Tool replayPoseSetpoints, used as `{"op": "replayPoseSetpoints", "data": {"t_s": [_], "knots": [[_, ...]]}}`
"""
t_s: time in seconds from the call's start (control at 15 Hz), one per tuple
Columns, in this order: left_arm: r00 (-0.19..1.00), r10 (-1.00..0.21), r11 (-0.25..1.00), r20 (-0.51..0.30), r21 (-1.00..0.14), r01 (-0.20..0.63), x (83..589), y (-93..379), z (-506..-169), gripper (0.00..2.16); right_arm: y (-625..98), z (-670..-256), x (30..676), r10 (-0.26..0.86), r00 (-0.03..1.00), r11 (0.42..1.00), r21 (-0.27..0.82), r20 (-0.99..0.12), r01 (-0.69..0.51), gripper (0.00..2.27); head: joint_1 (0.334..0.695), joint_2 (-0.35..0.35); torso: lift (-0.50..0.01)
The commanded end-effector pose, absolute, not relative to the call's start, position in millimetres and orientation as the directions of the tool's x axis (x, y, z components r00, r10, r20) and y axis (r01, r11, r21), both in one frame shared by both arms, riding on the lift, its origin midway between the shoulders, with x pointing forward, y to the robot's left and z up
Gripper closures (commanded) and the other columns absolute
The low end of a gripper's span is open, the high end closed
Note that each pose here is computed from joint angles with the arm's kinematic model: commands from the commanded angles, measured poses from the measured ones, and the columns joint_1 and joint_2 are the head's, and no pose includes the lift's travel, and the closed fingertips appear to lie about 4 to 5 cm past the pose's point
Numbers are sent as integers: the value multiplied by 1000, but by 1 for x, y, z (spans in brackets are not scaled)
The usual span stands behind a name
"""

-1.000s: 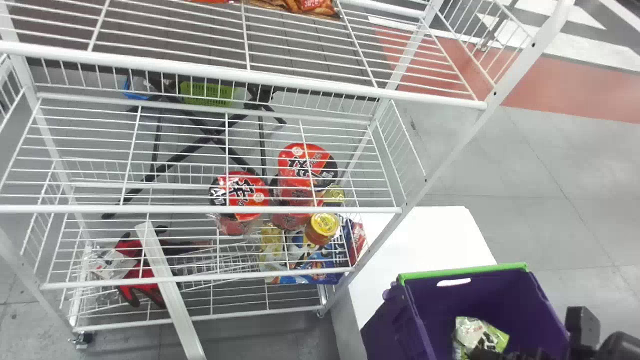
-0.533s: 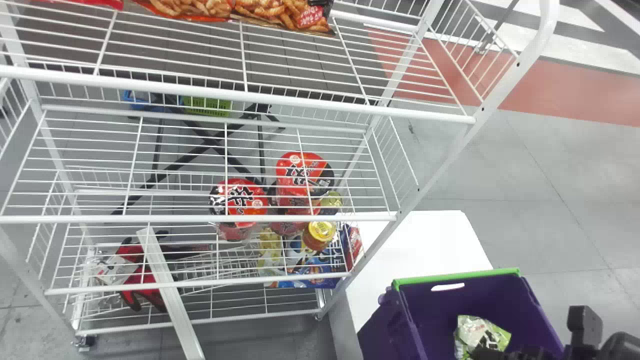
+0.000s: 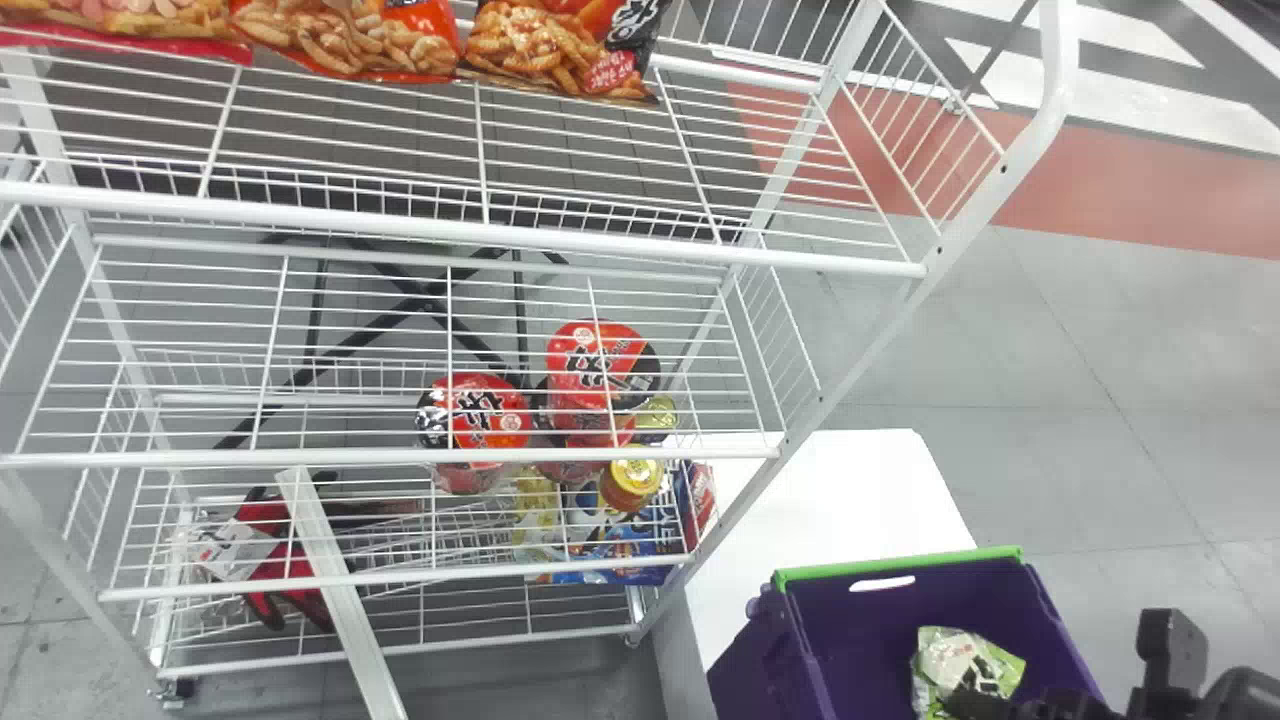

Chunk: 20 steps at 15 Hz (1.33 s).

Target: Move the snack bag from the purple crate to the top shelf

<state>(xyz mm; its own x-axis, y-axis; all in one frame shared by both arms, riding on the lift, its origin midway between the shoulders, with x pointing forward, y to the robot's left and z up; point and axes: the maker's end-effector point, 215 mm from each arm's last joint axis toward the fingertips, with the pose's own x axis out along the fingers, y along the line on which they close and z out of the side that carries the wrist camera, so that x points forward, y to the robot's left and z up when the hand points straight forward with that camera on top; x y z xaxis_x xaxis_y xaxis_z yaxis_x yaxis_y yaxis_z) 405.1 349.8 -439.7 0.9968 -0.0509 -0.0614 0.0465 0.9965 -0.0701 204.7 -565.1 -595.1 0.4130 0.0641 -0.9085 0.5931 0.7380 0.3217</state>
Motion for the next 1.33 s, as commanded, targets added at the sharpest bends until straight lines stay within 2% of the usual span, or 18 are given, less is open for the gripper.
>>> {"op": "replayPoseSetpoints", "data": {"t_s": [0.0,1.27], "knots": [[997,-53,996,-61,-70,49,405,349,-440,130,-565,-597,204,64,414,739,322,-908,592,1777,695,-350,-233],[997,-48,997,-62,-71,44,405,349,-440,130,-566,-602,203,58,410,750,310,-910,584,1774,695,-350,-157]]}}
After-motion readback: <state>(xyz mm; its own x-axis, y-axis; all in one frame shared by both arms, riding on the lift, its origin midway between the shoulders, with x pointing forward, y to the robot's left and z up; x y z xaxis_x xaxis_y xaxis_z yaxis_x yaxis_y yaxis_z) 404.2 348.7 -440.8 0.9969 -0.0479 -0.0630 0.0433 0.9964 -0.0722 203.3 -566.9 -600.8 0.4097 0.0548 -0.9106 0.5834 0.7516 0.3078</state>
